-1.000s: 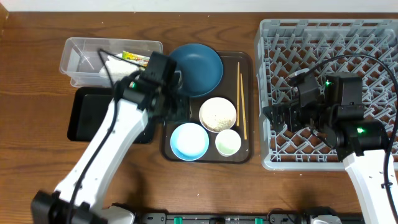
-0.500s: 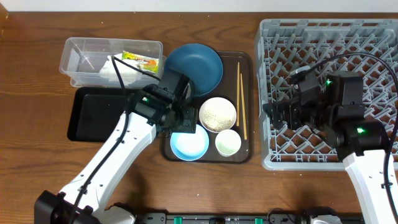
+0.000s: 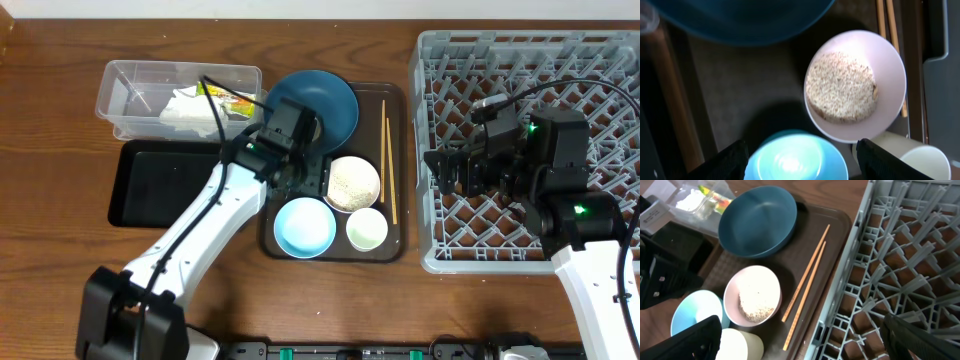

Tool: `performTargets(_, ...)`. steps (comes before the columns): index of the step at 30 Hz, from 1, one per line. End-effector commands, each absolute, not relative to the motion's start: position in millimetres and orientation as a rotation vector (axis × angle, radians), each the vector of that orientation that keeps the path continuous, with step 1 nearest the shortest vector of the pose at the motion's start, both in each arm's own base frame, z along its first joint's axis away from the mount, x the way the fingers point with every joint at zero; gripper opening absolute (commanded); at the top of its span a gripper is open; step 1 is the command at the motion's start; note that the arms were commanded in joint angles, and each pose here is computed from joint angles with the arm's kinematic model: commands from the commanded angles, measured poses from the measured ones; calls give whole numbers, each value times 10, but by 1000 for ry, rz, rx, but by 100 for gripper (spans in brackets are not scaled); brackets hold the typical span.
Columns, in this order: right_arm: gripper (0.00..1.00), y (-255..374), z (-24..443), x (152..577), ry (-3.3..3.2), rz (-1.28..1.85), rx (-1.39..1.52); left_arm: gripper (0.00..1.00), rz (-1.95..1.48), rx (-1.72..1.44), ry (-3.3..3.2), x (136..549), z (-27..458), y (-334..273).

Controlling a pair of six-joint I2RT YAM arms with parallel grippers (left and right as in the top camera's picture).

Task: Sort waste into correct bins and load items into the dishwasher rack
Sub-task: 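Move left gripper to the pink rice bowl and grasp its rim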

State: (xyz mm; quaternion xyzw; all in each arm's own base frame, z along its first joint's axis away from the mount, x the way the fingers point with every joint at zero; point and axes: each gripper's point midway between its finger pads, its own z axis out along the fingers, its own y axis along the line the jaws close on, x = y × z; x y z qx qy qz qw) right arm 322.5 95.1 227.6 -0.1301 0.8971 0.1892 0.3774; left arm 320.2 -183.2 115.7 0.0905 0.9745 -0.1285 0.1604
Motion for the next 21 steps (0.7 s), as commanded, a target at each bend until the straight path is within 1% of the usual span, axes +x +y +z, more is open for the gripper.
performTargets(1,99,894,2342,3275,2286,466,-277,72,-355,337,2718,3419,1283,-1921)
performTargets(6,99,843,2397,3339,2267,479,-206,72,-344,428,2739,3507,1156,-2142)
performTargets(11,99,683,2401,3380,2264,455,-149,72,-374,562,2690,3489,1291,-2538)
performTargets(17,99,273,2377,3437,2276,412,118,72,-251,643,2648,3374,1227,-2800)
performTargets(21,99,41,2359,3431,2275,386,215,72,-232,658,2642,3337,1100,-2967)
